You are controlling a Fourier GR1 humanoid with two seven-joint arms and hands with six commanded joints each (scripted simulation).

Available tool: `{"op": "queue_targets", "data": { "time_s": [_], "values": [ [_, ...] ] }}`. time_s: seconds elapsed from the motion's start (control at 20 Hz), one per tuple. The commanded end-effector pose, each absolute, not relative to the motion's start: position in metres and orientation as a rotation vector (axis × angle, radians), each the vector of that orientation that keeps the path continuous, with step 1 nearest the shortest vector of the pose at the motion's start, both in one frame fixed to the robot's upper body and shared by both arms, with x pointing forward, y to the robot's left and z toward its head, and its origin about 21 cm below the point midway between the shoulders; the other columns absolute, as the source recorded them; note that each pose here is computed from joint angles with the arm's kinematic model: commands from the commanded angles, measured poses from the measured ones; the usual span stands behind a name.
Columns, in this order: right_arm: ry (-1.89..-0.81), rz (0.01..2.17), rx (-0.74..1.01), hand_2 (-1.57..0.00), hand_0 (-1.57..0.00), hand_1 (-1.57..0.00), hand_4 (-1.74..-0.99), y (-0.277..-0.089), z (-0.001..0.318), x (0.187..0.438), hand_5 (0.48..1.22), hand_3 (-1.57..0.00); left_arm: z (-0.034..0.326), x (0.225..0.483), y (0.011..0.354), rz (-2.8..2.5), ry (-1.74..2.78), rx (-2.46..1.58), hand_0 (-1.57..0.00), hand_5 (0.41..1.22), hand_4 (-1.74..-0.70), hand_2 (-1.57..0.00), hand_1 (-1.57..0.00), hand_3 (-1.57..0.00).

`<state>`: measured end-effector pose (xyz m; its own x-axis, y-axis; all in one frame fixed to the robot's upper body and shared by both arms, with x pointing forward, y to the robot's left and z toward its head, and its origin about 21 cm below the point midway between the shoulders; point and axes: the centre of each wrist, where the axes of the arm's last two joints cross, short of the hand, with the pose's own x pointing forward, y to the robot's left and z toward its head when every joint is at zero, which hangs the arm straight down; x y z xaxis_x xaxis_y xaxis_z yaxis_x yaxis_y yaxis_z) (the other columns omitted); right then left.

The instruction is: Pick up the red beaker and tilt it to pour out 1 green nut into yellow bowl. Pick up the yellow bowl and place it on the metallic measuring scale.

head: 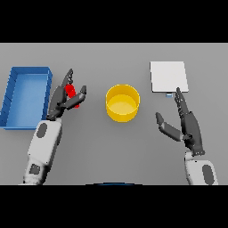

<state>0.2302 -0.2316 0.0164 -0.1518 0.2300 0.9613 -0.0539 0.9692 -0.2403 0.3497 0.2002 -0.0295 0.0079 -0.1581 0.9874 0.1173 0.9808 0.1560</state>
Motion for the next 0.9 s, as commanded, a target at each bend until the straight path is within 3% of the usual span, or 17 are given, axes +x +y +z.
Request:
{"op": "queue_targets", "data": {
  "time_s": [0.0, 0.05, 0.15, 0.2, 0.35, 0.4, 0.55, 0.85],
  "values": [
    [-1.709, 0.245, -0.134, 0.0, 0.0, 0.0, -1.242, -0.23, 0.017, 0.23, 0.645, 0.0, -0.031, 0.351, 0.199, -0.201, -1.549, 0.024, -0.08, 0.761, -1.36, -0.16, -0.09, -0.13],
    [-1.703, 0.244, -0.139, 0.0, 0.0, 0.0, -1.24, -0.232, 0.015, 0.23, 0.645, 0.0, -0.033, 0.353, 0.196, -0.191, -1.548, 0.03, -0.21, 0.787, -1.4, -0.29, -0.23, -0.25],
    [-1.7, 0.251, -0.139, 0.0, 0.0, 0.0, -1.237, -0.231, 0.018, 0.231, 0.648, 0.0, -0.034, 0.354, 0.191, -0.178, -1.552, 0.079, -0.55, 0.943, -1.47, -0.66, -0.59, -0.73],
    [-1.705, 0.245, -0.13, 0.0, 0.0, 0.0, -1.239, -0.23, 0.017, 0.23, 0.648, 0.0, -0.035, 0.353, 0.188, -0.195, -1.551, 0.11, -0.76, 0.999, -1.52, -0.84, -0.78, -0.88],
    [-1.705, 0.247, -0.141, 0.0, 0.0, 0.0, -1.241, -0.231, 0.016, 0.228, 0.65, 0.0, -0.034, 0.352, 0.182, -0.263, -1.581, 0.138, -1.15, 1.107, -1.62, -1.2, -1.17, -1.11],
    [-1.716, 0.241, -0.138, 0.0, 0.0, 0.0, -1.242, -0.23, 0.018, 0.23, 0.65, 0.0, -0.033, 0.354, 0.181, -0.264, -1.571, 0.131, -1.24, 1.13, -1.64, -1.27, -1.25, -1.15],
    [-1.7, 0.232, -0.107, 0.0, 0.0, 0.0, -1.255, -0.229, 0.013, 0.229, 0.644, 0.0, -0.032, 0.352, 0.183, -0.257, -1.561, 0.133, -1.4, 1.174, -1.54, -1.42, -1.41, -1.36],
    [-1.714, 0.255, -0.13, 0.0, 0.0, 0.0, -1.236, -0.226, 0.016, 0.232, 0.644, 0.0, -0.004, 0.362, 0.189, -0.147, -1.657, -0.014, -1.53, 1.14, -1.69, -1.53, -1.53, -1.52]
  ]
}}
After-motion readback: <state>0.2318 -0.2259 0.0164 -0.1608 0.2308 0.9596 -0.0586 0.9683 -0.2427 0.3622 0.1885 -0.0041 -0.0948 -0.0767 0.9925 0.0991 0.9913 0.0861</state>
